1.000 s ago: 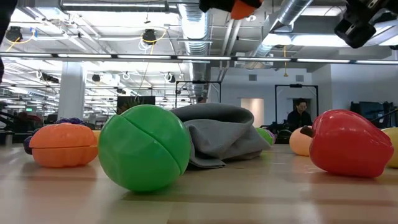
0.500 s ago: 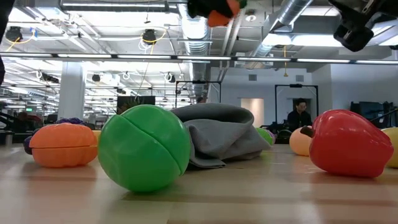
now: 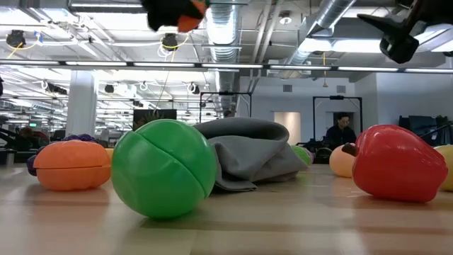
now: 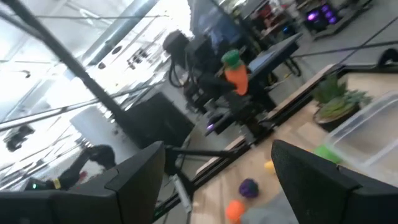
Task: Pick and placing Produce into tupperware
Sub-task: Put the orange carrot into the transparent container
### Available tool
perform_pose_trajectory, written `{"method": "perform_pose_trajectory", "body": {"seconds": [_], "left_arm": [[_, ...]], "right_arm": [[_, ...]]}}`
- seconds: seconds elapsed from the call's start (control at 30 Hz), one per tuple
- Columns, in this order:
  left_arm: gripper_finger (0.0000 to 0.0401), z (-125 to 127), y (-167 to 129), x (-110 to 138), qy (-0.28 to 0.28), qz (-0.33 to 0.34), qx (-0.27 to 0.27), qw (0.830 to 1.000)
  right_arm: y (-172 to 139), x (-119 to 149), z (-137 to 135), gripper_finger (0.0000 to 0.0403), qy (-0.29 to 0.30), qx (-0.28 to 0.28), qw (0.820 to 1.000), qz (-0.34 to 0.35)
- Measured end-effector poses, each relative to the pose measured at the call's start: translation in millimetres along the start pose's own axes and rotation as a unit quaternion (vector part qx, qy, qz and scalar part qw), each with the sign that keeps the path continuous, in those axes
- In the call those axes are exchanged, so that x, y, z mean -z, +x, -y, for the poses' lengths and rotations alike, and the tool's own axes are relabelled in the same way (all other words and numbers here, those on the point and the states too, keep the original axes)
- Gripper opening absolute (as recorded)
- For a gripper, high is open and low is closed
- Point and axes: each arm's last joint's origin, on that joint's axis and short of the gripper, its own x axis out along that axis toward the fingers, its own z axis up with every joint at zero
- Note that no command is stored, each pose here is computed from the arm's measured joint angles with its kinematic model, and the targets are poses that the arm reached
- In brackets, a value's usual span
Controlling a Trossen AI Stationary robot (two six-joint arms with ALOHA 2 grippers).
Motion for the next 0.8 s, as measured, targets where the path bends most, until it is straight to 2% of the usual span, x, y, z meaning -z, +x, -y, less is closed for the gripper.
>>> {"method": "perform_pose_trajectory", "body": {"seconds": [0.17, 0.27, 0.4, 0.6, 0.8], "left_arm": [[0.0180, -7, -1, 36, -0.037, 0.014, -0.028, 0.999], [0.0180, -7, 7, 50, -0.053, 0.020, -0.041, 0.998], [0.0180, -4, 21, 57, -0.064, 0.032, -0.046, 0.996], [0.0180, -4, 54, 66, -0.076, 0.017, -0.068, 0.995], [0.0180, -21, 87, 64, -0.109, -0.008, -0.088, 0.990]], "right_arm": [[1, -3, 4, 0.0317, -0.004, 0.031, 0.999, 0.025], [1, -5, 7, 0.0317, -0.005, 0.047, 0.998, 0.038], [1, -7, 9, 0.0317, -0.008, 0.060, 0.997, 0.047], [5, -7, 13, 0.0317, -0.012, 0.080, 0.996, 0.049], [12, -3, 15, 0.0317, -0.018, 0.095, 0.995, 0.031]]}}
